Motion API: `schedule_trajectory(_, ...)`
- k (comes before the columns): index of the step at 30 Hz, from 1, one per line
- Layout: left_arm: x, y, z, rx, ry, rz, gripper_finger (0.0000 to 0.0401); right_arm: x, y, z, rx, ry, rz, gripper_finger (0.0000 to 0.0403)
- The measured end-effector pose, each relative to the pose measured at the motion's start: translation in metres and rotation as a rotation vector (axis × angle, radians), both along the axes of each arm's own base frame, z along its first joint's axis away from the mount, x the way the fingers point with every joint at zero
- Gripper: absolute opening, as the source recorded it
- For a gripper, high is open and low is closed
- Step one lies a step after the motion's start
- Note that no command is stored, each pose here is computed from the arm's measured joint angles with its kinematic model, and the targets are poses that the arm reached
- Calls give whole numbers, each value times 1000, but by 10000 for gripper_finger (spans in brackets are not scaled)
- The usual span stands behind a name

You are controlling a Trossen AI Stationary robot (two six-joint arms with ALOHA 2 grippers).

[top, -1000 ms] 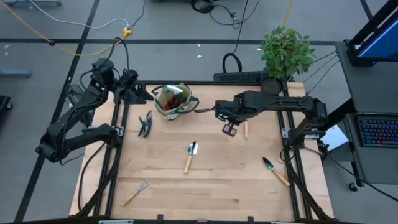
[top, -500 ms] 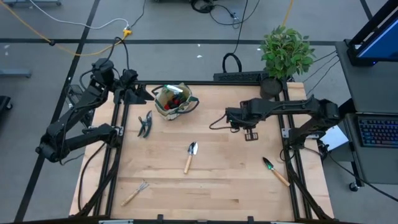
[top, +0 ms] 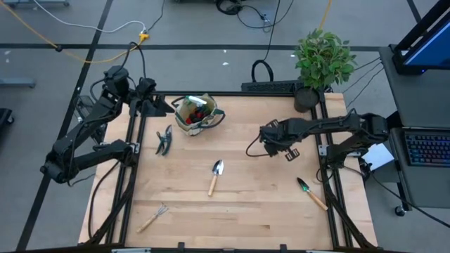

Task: Pick & Place Garden tools in Gardening bag
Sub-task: Put the top hand rake into the gardening bag

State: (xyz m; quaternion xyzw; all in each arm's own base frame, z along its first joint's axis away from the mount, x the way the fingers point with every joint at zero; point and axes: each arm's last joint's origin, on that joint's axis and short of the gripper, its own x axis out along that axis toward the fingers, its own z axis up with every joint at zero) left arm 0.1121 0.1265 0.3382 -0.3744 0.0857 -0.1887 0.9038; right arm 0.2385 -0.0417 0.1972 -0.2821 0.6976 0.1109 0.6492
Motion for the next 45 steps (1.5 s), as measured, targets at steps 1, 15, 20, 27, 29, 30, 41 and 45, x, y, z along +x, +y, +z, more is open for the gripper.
schedule_trajectory(1,0,0,0,0,0,1,305,0,0,-1,-19,5,23,80)
schedule_trajectory(15,0,0,0,6,-2,4,305,-3,-2,-21,-104,70,353,198)
schedule_trajectory(20,0,0,0,6,-2,4,305,-2,-2,-30,-123,24,378,195)
schedule_trajectory(27,0,1,0,9,-2,23,305,-7,-1,-45,-135,-8,374,192)
schedule_trajectory(29,0,1,0,8,-1,24,305,-9,-1,-49,-129,5,375,194)
schedule_trajectory(30,0,1,0,8,-1,25,305,-10,-1,-49,-128,9,375,194)
schedule_trajectory(41,1,1,0,19,-4,48,305,5,-7,-44,-335,-115,317,196)
schedule_trajectory(45,1,1,0,19,-3,48,305,7,-13,-39,-514,-108,227,195)
